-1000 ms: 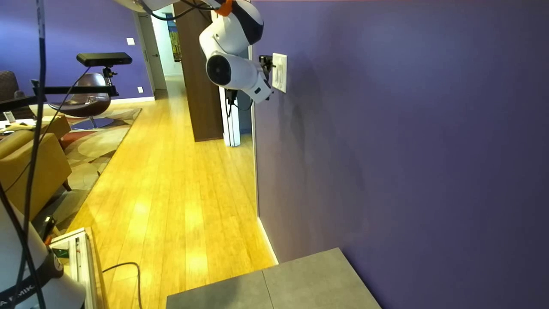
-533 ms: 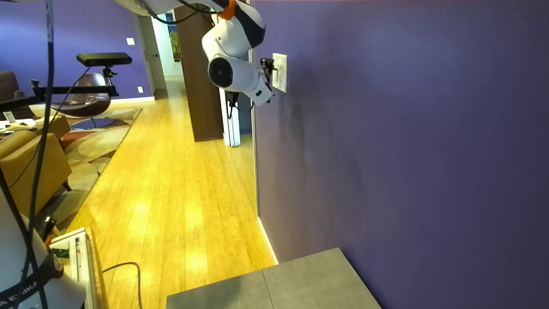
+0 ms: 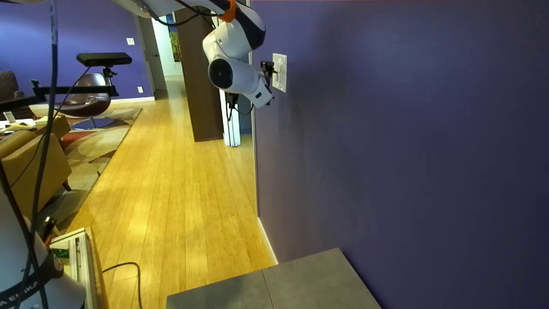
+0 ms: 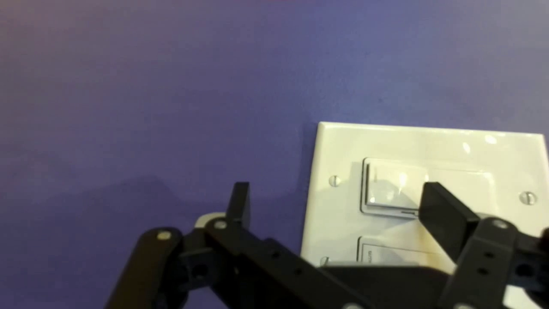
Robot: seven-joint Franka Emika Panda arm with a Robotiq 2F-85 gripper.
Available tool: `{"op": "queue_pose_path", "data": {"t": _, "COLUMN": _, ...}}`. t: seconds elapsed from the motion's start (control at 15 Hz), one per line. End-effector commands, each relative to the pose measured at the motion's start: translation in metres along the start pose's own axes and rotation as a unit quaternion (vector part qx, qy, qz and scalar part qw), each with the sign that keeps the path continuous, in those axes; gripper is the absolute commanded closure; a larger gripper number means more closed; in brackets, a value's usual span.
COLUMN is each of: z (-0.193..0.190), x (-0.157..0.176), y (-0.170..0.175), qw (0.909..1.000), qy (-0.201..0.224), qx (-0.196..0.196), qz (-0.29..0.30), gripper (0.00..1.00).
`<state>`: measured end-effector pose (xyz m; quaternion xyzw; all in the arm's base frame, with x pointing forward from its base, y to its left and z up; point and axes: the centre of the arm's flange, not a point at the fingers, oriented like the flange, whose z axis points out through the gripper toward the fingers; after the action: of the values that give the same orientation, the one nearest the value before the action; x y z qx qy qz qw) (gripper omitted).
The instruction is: Press the left lights switch on the wall
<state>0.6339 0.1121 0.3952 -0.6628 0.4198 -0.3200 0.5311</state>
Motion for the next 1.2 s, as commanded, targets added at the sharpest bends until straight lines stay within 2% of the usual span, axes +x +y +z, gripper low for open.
{"op": "queue_pose_path", "data": {"t": 0.0, "z": 0.010, "x": 0.006, "y": -0.022, "qw": 0.9993, "qy": 0.009, "qx": 0.036, "qz": 0.007, "gripper": 0.00}}
{"op": "queue_pose_path", "data": {"t": 0.27, "z": 0.007, "x": 0.010, "y": -0.036, "qw": 0.9995, "qy": 0.007, "qx": 0.031, "qz": 0.005, "gripper": 0.00}}
{"op": "queue_pose_path", "data": {"t": 0.93, "z": 0.008, "x": 0.005, "y": -0.026, "qw": 0.9997, "qy": -0.006, "qx": 0.004, "qz": 0.025, "gripper": 0.00}}
{"op": "queue_pose_path", "data": {"t": 1.13, "z": 0.004, "x": 0.005, "y": -0.033, "qw": 0.9997, "qy": -0.005, "qx": 0.005, "qz": 0.023, "gripper": 0.00}}
